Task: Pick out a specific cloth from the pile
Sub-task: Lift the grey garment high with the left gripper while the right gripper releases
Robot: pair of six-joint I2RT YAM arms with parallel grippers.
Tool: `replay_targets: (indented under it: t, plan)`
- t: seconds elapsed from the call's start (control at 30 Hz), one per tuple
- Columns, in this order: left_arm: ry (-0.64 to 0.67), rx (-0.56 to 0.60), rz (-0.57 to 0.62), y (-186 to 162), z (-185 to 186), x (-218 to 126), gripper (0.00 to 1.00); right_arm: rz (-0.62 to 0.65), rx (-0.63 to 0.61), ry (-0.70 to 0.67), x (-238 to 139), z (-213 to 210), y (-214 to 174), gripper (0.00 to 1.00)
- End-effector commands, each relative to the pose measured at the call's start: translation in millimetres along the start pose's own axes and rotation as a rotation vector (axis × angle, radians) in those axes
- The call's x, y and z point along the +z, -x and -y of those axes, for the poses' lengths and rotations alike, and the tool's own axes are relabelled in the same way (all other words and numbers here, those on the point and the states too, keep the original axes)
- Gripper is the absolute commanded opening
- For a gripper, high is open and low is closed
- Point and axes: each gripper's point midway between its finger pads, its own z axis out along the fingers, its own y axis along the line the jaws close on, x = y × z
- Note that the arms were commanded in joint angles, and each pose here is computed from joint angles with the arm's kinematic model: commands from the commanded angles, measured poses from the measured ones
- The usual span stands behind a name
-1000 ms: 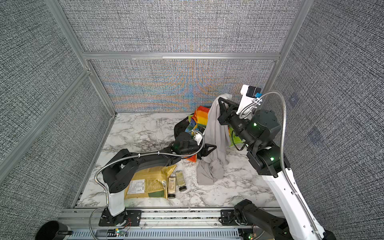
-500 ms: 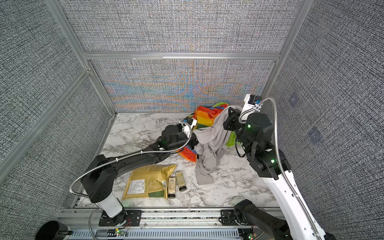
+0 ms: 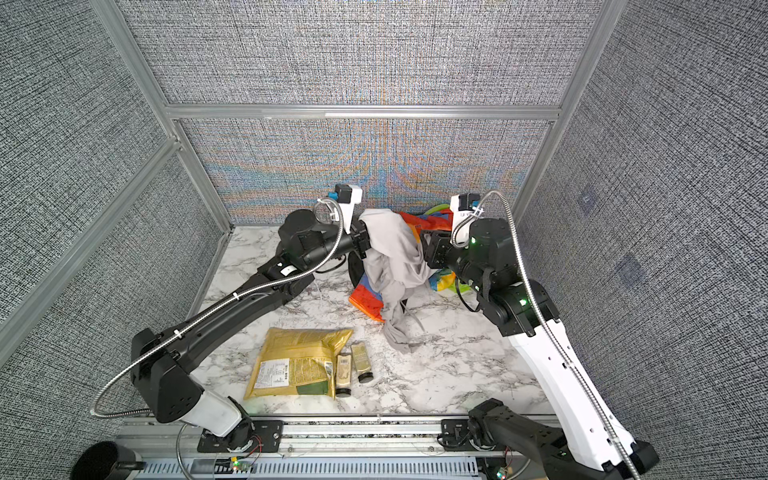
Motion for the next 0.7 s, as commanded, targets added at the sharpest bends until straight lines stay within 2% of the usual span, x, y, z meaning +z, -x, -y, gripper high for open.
replay_targets:
  t: [0.0,0.07,0.17,0.23,0.3,0.47,0.57,0.67]
  plan:
    - [-0.062,0.015,0.06,36.0,11.6,-7.1,0.0,-0.055,-0.014,0.069,-0.4,-9.7,-14.6,0.71]
    - [-0.065,0.043,0.083,55.0,16.7,-9.8,0.0,-0.066,-0.023,0.063,-2.3,-6.5,-21.2,0.77]
    - [-0.045,0.087,0.113,81.6,21.0,-14.9,0.0,-0.076,-0.032,0.038,-5.9,0.6,-29.2,0.8]
    - [-0.014,0.108,0.134,98.0,16.9,-20.0,0.0,-0.084,-0.039,0.03,-7.9,2.8,-32.4,0.81]
    - [0.014,0.117,0.164,118.2,10.3,-27.4,0.0,-0.092,-0.051,0.038,-9.5,2.0,-34.0,0.86]
    - [0.041,0.128,0.194,160.5,-1.4,-40.5,0.0,-0.107,-0.08,0.132,-11.6,-14.1,-37.2,0.96]
    - [0.064,0.139,0.233,186.0,-5.8,-52.0,0.0,-0.091,-0.073,0.21,-16.6,-27.0,-37.0,0.98]
    - [0.102,0.155,0.288,211.5,-15.6,-66.8,0.0,-0.075,-0.063,0.209,-19.8,-27.1,-37.0,0.99]
